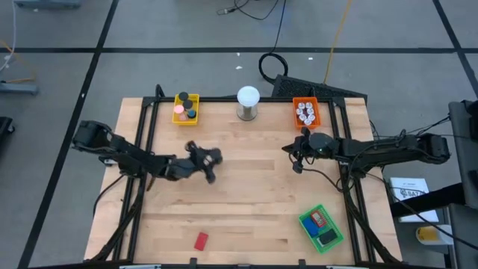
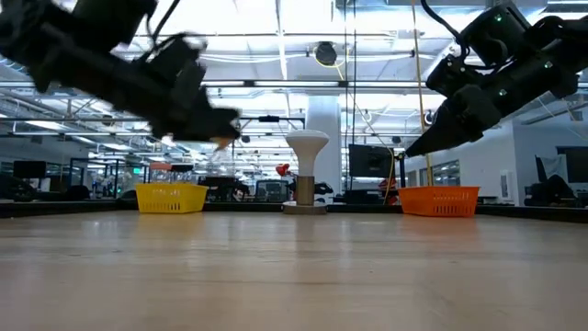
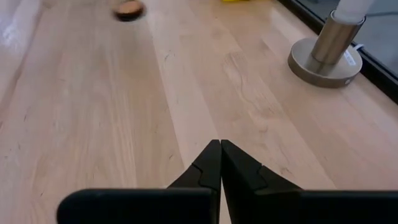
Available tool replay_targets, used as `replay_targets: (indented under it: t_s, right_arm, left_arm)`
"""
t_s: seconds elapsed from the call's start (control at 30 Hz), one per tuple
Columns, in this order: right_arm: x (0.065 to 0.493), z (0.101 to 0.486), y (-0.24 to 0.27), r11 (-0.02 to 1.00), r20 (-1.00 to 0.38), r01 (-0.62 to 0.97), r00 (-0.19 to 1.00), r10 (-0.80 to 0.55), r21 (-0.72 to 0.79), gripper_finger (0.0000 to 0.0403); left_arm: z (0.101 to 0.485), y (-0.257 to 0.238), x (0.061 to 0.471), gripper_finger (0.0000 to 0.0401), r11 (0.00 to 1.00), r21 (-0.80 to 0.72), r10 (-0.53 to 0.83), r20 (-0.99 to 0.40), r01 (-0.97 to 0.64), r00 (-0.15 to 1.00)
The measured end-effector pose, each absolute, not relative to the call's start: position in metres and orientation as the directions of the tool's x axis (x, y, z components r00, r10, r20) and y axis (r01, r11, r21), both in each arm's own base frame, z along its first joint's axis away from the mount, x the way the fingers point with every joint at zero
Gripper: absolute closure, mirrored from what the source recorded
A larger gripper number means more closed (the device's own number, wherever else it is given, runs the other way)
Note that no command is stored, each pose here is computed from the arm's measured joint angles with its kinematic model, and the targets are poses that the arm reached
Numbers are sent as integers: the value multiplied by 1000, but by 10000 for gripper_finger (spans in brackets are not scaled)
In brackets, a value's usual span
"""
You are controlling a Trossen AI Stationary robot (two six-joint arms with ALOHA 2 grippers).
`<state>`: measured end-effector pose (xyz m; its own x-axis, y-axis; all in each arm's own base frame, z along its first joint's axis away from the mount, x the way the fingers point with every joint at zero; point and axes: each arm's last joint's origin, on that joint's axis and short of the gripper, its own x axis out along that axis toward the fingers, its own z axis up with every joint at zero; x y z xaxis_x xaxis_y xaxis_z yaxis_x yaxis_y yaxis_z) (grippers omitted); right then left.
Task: Pick & Place Office items
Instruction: Put the orange hour glass into the yellow bin
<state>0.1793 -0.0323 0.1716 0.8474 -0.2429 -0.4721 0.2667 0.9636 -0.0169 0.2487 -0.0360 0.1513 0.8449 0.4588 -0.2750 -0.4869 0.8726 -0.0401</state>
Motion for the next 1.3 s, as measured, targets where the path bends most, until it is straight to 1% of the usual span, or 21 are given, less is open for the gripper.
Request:
replay_targets:
  t_s: [0.1, 0.27, 0.5, 0.57, 0.63, 0.8, 0.93, 1.03, 1.13, 1.3]
  right_arm:
    - [180, 172, -32, 964, -457, 265, 855, -244, -18, 403]
    - [180, 173, -32, 964, -448, 267, 860, -245, -14, 403]
    - [180, 173, -32, 964, -448, 266, 860, -245, -17, 403]
    - [180, 173, -32, 964, -448, 265, 860, -244, -17, 403]
    - [180, 173, -32, 964, -448, 265, 860, -244, -17, 403]
    - [180, 173, -32, 964, -449, 265, 860, -244, -17, 403]
    - [180, 173, -32, 964, -449, 264, 860, -243, -16, 403]
    - [180, 173, -32, 965, -448, 263, 860, -242, -16, 403]
    - [180, 173, -32, 965, -449, 263, 860, -241, -16, 403]
    - [180, 173, -32, 965, -449, 262, 860, -241, -15, 403]
  left_arm:
    - [141, -16, 229, 231, 807, -71, 554, -251, -586, 794]
    - [126, 10, 213, 231, 719, -95, 642, -289, -688, 710]
    - [115, 21, 209, 230, 665, -105, 680, -325, -740, 657]
    - [112, 23, 207, 219, 659, -109, 676, -346, -744, 650]
    - [111, 24, 206, 199, 648, -122, 675, -363, -751, 642]
    - [111, 24, 208, 159, 661, -99, 669, -371, -743, 644]
    - [121, 23, 212, 139, 714, -136, 607, -368, -687, 704]
    - [130, 22, 213, 125, 735, -134, 570, -410, -665, 712]
    - [147, 23, 215, 110, 735, -93, 564, -465, -671, 682]
    - [180, 29, 219, 89, 733, -12, 547, -584, -680, 600]
